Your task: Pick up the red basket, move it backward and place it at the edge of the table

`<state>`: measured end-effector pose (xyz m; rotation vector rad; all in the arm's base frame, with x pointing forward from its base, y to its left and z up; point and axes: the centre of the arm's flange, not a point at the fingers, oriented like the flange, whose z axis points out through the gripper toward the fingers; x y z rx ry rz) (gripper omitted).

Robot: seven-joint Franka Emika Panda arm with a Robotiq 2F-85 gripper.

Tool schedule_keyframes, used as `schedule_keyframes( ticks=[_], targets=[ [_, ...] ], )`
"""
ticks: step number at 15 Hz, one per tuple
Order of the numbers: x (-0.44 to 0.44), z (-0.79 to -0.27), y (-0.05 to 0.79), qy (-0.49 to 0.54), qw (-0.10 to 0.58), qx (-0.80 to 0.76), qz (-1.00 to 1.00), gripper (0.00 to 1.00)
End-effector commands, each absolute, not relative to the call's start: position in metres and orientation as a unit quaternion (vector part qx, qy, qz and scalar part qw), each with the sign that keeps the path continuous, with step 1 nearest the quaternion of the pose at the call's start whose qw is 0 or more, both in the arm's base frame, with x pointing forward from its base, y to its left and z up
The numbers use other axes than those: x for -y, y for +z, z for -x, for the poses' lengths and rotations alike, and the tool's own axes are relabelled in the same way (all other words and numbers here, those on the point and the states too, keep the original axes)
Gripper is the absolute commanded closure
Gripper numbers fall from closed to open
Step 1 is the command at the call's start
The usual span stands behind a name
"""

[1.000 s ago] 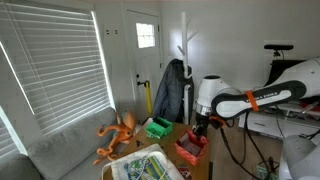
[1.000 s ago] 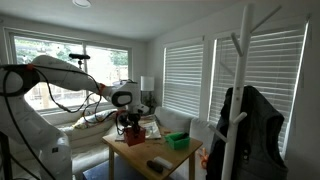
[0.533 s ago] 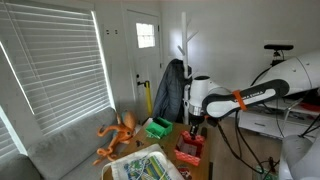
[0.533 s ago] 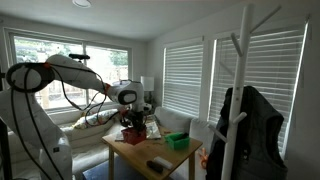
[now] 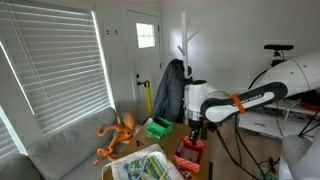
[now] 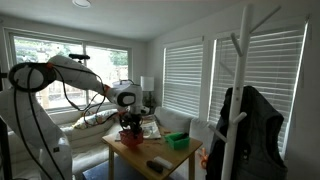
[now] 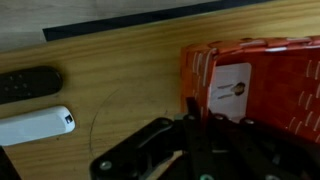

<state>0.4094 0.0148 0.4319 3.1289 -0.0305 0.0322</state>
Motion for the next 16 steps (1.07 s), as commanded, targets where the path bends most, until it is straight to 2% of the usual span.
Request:
schedule_keyframes(
  ticks=[1,2,3,4,5,9,14,15,16],
  targets=[
    [-0.013,-0.387,0.427,-0.001,-0.006,0.025,-1.0,0.99],
    [-0.011,-0.385,0.424,-0.002,-0.006,0.028,-1.0,0.99],
    [-0.008,-0.383,0.42,-0.004,-0.008,0.036,-0.999,0.71],
    [-0.006,-0.383,0.417,-0.009,-0.009,0.041,-0.999,0.7],
    [-0.005,-0.383,0.416,-0.009,-0.012,0.047,-0.999,0.65],
    [0.01,-0.374,0.446,0.021,0.001,0.052,-0.998,0.37],
    [-0.009,-0.378,0.546,0.135,0.036,-0.009,-0.99,0.02],
    [0.002,-0.382,0.507,0.103,0.02,0.019,-0.994,0.21],
    [-0.003,-0.38,0.527,0.125,0.025,0.009,-0.992,0.13]
  ],
)
